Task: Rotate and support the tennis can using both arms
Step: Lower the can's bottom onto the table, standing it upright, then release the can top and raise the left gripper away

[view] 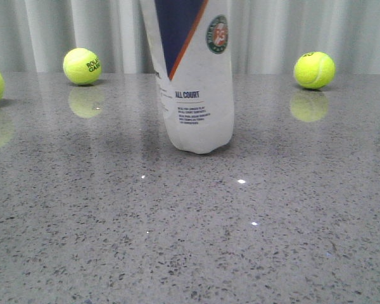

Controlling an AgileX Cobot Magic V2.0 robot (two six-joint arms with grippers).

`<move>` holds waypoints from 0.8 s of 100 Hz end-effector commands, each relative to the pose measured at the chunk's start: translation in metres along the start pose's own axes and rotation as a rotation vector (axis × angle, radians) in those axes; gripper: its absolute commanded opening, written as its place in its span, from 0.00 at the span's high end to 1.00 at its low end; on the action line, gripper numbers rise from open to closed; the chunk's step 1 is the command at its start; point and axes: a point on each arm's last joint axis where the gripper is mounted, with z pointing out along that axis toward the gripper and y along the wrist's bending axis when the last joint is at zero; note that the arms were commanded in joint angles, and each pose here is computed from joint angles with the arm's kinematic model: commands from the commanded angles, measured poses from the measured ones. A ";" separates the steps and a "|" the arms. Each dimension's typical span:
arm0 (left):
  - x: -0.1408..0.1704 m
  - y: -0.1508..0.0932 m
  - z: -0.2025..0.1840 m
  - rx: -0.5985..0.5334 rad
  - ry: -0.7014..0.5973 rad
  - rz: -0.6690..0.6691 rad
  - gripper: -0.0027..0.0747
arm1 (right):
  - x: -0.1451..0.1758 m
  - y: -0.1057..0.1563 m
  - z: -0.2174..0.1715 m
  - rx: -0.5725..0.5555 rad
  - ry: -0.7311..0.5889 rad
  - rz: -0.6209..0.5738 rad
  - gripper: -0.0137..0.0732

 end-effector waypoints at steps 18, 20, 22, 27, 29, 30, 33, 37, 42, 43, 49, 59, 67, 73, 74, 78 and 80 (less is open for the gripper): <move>-0.019 -0.007 -0.017 0.027 -0.135 0.013 0.46 | -0.014 0.001 -0.002 -0.001 -0.098 -0.001 0.91; -0.019 -0.007 -0.017 0.027 -0.135 0.015 0.46 | -0.014 0.001 -0.002 -0.001 -0.098 -0.001 0.91; -0.019 -0.007 -0.017 0.027 -0.135 0.018 0.46 | -0.014 0.001 -0.002 -0.001 -0.098 -0.001 0.91; -0.020 -0.006 -0.017 0.025 -0.141 0.027 0.46 | -0.014 0.001 -0.002 -0.001 -0.098 -0.001 0.91; -0.020 -0.006 -0.017 0.024 -0.143 0.032 0.46 | -0.014 0.001 -0.002 -0.001 -0.098 -0.001 0.91; -0.020 -0.006 -0.017 0.024 -0.143 0.032 0.46 | -0.014 0.001 -0.002 -0.001 -0.098 -0.001 0.91; -0.021 -0.006 -0.017 0.023 -0.148 0.034 0.46 | -0.014 0.001 -0.002 -0.001 -0.098 -0.001 0.91; -0.021 -0.006 -0.017 0.023 -0.150 0.034 0.46 | -0.014 0.001 -0.002 -0.001 -0.098 -0.001 0.91; -0.021 -0.006 -0.018 0.020 -0.157 0.037 0.46 | -0.014 0.001 -0.002 -0.001 -0.098 -0.001 0.91; -0.021 -0.006 -0.018 0.020 -0.159 0.037 0.46 | -0.014 0.001 -0.002 -0.001 -0.098 -0.001 0.91; -0.022 -0.007 -0.019 0.018 -0.168 0.037 0.46 | -0.014 0.001 -0.002 -0.001 -0.098 -0.001 0.91; -0.024 -0.008 -0.026 0.011 -0.208 0.056 0.50 | -0.014 0.001 -0.002 -0.001 -0.098 -0.001 0.91; -0.027 -0.010 -0.035 0.004 -0.261 0.061 0.63 | -0.014 0.001 -0.002 -0.001 -0.098 -0.001 0.91; -0.029 -0.011 -0.045 -0.016 -0.313 0.072 0.80 | -0.014 0.001 -0.002 -0.001 -0.098 -0.001 0.91; -0.030 -0.011 -0.046 -0.017 -0.319 0.072 0.82 | -0.014 0.001 -0.002 -0.001 -0.098 -0.001 0.91; -0.030 -0.012 -0.053 -0.026 -0.351 0.076 0.93 | -0.014 0.001 -0.002 -0.001 -0.098 -0.001 0.91; -0.030 -0.013 -0.057 -0.031 -0.369 0.079 0.98 | -0.014 0.001 -0.002 -0.001 -0.098 -0.001 0.91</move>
